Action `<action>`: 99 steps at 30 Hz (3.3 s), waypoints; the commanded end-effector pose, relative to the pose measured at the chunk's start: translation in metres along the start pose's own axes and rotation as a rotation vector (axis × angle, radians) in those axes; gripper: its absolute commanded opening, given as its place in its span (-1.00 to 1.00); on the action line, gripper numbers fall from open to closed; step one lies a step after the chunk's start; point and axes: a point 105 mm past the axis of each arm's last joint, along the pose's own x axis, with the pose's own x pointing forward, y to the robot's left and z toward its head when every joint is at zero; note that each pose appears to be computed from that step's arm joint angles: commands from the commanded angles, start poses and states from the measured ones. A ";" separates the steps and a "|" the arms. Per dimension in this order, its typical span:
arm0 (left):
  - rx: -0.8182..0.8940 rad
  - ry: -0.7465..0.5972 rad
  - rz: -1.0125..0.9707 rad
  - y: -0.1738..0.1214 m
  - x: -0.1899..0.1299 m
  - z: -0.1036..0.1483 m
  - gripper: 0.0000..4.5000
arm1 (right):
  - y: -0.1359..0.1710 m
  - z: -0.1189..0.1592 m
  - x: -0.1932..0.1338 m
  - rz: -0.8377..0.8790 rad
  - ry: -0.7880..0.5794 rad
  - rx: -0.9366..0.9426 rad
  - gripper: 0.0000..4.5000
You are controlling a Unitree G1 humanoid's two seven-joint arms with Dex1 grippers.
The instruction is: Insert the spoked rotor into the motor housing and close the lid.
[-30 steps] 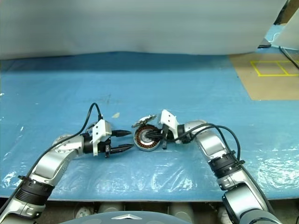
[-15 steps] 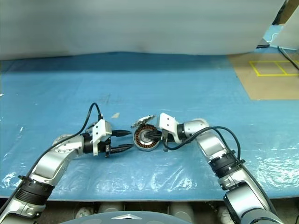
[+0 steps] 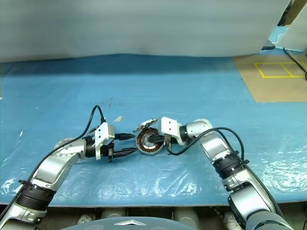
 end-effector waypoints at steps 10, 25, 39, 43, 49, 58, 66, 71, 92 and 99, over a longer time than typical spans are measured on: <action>0.037 -0.031 0.003 -0.001 0.001 0.013 0.13 | 0.018 -0.036 0.013 0.054 0.088 0.139 -0.99; 0.042 -0.029 -0.006 0.000 0.000 0.013 0.13 | -0.019 0.014 -0.012 -0.110 -0.104 0.110 -0.99; 0.037 -0.023 0.001 0.003 -0.005 0.014 0.13 | -0.012 0.038 -0.028 0.094 0.028 -0.144 -0.99; 0.034 -0.025 0.000 0.002 -0.004 0.014 0.13 | -0.013 0.038 -0.025 0.123 0.060 -0.203 -0.99; 0.031 -0.034 0.006 0.000 -0.001 0.014 0.13 | -0.013 0.033 -0.023 0.140 0.067 -0.185 -0.99; 0.026 -0.034 0.009 -0.001 -0.001 0.013 0.13 | -0.018 0.032 -0.020 0.115 0.049 -0.165 -0.99; 0.027 -0.033 0.006 0.000 0.000 0.012 0.13 | -0.019 0.027 -0.014 0.108 0.054 -0.158 -0.99; 0.030 -0.030 0.007 0.000 -0.001 0.012 0.13 | -0.021 0.027 -0.010 0.104 0.049 -0.156 -0.99; 0.027 -0.031 0.007 -0.004 -0.002 0.010 0.13 | -0.018 0.043 -0.016 0.183 0.009 -0.033 0.52; 0.025 -0.026 0.016 -0.003 -0.003 0.007 0.13 | -0.014 0.045 -0.027 0.202 0.033 0.186 0.52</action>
